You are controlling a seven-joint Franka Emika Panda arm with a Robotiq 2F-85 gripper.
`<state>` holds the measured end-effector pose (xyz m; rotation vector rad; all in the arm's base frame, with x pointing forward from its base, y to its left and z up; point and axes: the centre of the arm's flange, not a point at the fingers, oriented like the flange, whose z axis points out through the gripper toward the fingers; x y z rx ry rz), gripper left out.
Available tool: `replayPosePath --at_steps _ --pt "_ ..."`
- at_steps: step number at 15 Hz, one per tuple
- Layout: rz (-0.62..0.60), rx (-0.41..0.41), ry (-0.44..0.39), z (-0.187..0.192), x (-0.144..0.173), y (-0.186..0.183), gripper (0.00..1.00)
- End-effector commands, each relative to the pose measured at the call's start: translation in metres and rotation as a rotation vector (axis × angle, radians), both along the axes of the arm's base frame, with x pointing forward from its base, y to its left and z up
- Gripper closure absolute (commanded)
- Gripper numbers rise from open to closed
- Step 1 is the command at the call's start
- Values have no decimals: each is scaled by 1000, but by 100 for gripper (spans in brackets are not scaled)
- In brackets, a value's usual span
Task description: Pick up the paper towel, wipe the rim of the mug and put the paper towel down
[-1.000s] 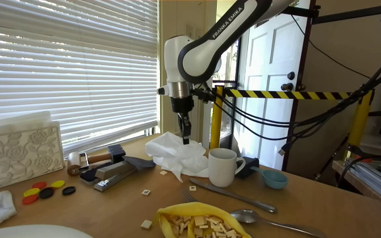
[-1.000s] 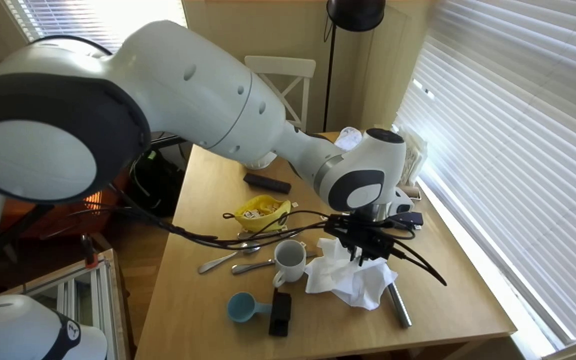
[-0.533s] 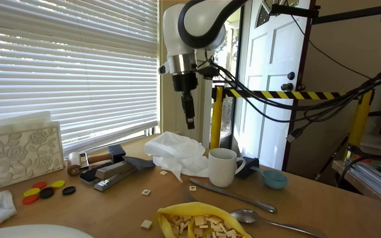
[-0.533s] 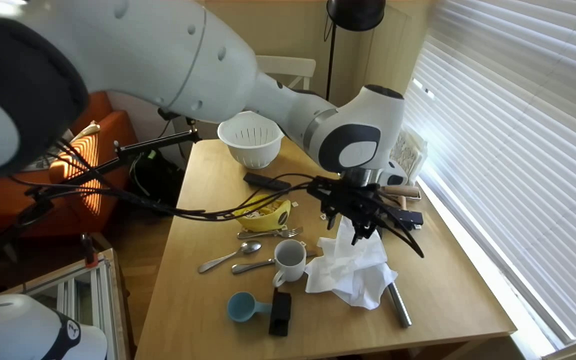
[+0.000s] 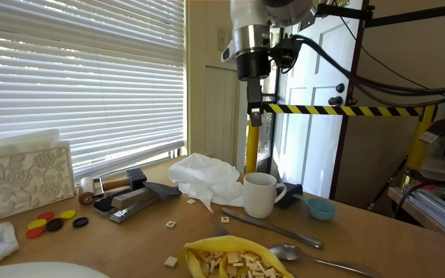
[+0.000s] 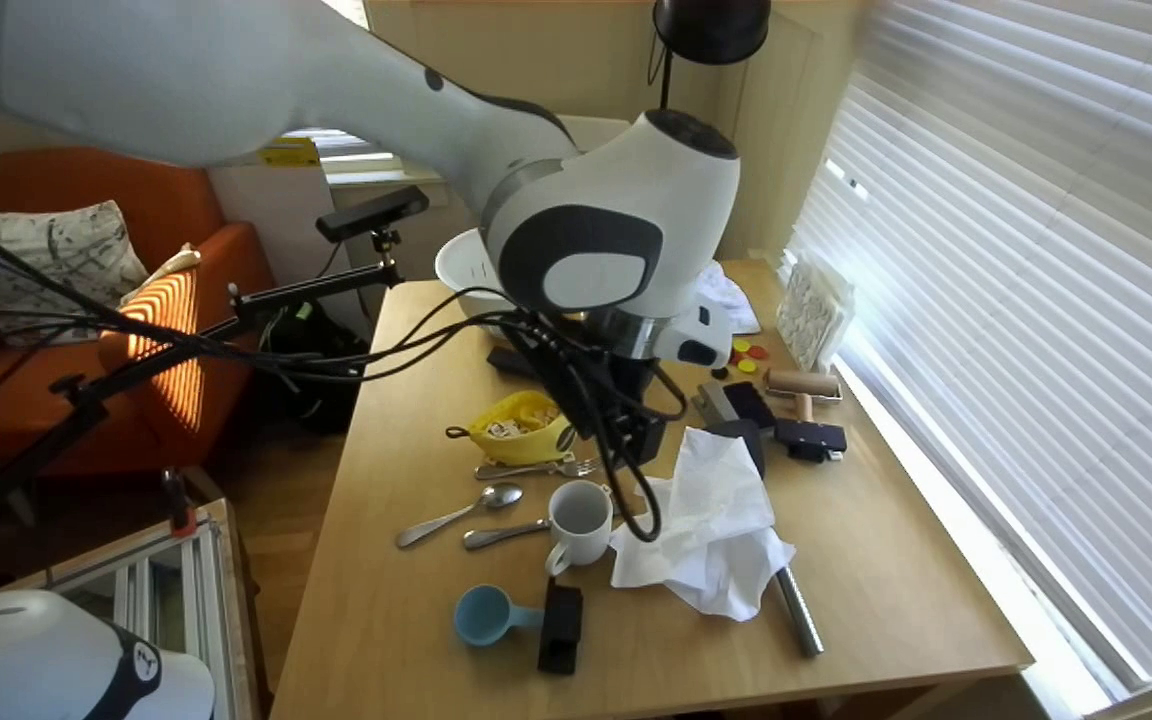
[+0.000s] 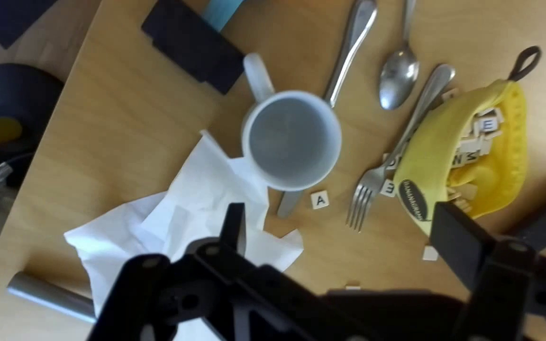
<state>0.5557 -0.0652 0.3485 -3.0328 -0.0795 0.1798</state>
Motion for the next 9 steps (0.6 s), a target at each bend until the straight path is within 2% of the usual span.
replayPosePath --at_steps 1,3,4,6,9 --pt "-60 75 -40 20 -86 17 0" --pt "-72 86 -25 25 -114 23 0" --pt "-45 61 -1 15 -61 12 0" --pt "-47 67 1 18 -87 16 0" --pt "-47 68 -2 20 -99 18 0"
